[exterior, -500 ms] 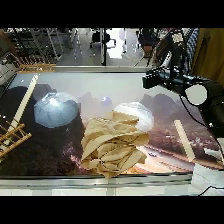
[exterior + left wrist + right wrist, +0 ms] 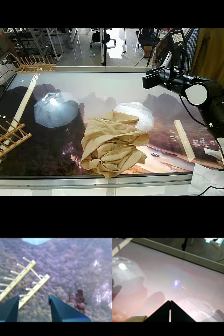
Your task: Fold the clothes and pants, and hang the long-sleeved shirts on hangers.
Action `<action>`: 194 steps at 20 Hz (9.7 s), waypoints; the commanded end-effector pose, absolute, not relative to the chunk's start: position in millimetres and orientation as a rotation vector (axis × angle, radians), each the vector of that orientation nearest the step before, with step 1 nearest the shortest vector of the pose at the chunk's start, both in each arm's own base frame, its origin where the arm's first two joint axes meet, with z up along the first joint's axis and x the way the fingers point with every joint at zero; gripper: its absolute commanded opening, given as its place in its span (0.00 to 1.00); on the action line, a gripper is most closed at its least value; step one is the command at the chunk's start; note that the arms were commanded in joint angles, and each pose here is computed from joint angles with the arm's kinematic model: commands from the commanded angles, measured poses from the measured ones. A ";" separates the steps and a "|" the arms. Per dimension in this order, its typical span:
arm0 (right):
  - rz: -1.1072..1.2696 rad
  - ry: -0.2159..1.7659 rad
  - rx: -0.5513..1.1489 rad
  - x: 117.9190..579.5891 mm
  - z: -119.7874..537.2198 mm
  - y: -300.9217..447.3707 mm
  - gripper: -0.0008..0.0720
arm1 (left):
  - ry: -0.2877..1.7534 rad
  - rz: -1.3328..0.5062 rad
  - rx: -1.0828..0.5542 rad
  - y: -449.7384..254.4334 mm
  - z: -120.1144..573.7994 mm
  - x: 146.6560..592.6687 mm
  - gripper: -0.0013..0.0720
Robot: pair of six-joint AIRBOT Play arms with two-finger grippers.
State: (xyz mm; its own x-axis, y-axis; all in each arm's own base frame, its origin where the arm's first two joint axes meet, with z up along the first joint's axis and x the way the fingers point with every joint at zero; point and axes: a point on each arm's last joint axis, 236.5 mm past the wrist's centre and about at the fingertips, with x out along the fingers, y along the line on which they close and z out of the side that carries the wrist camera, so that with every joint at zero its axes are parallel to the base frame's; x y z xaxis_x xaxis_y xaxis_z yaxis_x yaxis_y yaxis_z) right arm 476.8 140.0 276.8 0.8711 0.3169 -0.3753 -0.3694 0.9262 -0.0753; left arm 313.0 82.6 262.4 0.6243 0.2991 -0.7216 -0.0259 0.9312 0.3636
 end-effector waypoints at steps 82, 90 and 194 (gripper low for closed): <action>0.646 0.386 0.031 383.9 390.4 169.2 0.05 | 0.533 -0.435 -0.298 -119.1 326.0 386.8 0.04; 0.872 0.841 -0.151 358.5 239.3 235.8 0.05 | 0.878 -0.662 -0.039 -156.4 156.0 362.7 0.98; 0.371 0.670 -0.008 496.5 189.7 258.0 0.05 | 0.281 -0.912 -0.164 -17.5 271.8 394.5 0.04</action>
State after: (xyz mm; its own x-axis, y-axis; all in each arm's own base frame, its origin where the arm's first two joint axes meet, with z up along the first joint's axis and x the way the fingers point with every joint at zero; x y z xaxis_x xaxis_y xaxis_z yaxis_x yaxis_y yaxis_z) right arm 467.4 299.6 182.8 0.6537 0.4131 -0.6341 -0.4869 0.8710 0.0655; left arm 428.4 95.0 271.6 0.8697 -0.4497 -0.2035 0.3648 0.8633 -0.3487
